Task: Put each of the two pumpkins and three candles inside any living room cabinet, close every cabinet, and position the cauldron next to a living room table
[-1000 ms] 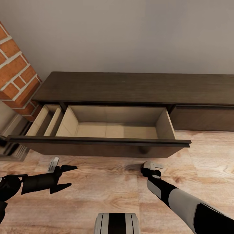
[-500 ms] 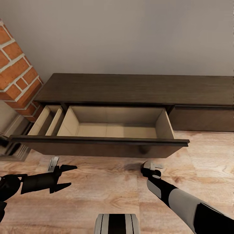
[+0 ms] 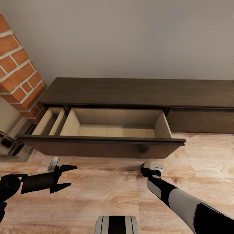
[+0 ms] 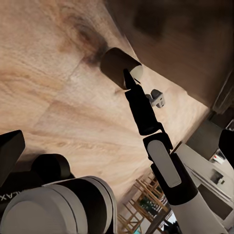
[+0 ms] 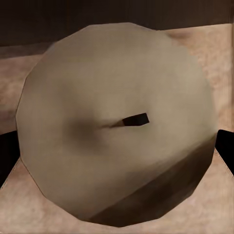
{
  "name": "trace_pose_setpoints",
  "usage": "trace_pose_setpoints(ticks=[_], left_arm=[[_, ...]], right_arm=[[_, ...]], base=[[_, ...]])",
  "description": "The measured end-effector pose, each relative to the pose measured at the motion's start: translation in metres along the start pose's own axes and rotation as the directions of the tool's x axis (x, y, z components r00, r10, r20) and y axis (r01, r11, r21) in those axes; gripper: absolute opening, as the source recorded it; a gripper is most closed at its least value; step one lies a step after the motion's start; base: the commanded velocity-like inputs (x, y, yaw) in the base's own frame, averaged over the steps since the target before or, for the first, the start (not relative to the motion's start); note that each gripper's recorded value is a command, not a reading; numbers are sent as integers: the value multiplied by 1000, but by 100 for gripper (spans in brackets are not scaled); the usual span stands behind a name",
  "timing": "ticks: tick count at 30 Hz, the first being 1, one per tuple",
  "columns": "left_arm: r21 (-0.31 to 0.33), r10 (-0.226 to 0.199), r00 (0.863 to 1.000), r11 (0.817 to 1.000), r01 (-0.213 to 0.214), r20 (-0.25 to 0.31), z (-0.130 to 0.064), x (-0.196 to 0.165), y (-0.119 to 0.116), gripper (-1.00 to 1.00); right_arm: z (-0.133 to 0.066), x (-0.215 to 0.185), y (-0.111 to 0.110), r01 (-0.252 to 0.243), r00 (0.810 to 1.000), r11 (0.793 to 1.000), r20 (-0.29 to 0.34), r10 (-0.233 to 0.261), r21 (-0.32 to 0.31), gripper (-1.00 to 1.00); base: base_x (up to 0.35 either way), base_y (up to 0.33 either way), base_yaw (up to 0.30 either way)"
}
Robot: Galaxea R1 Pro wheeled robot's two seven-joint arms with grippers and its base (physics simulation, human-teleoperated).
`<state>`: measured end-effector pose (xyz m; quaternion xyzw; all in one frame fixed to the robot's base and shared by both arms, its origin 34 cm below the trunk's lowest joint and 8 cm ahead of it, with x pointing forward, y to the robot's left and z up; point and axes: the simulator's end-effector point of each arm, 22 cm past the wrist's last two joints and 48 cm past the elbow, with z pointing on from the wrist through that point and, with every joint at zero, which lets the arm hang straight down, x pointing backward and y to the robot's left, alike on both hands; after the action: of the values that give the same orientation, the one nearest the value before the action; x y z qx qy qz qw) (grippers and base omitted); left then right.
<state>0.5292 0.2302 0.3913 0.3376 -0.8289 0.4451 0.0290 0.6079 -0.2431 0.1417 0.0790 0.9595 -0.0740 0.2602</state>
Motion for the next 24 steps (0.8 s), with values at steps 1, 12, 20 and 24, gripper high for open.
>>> trace_pose_setpoints(ticks=[1,12,20,24], left_arm=[[2,3,1000,1000,-3,1,-1,0,-2,100],[26,35,999,999,-36,19,-13,5,-19,100],[42,58,998,997,-60,33,-22,7,-31,100],[51,70,997,996,-72,39,-26,9,-38,100]], right_arm=[[-1,-2,0,0,1000,1000,4,0,-1,-100],[-15,-26,0,-5,999,1000,38,5,-5,-100],[-26,-47,0,-13,997,1000,77,13,-9,-100],[-32,-55,1,-17,996,1000,88,18,-12,-100]], base=[[-213,0,0],[-72,0,0],[-109,39,0],[-27,10,0]])
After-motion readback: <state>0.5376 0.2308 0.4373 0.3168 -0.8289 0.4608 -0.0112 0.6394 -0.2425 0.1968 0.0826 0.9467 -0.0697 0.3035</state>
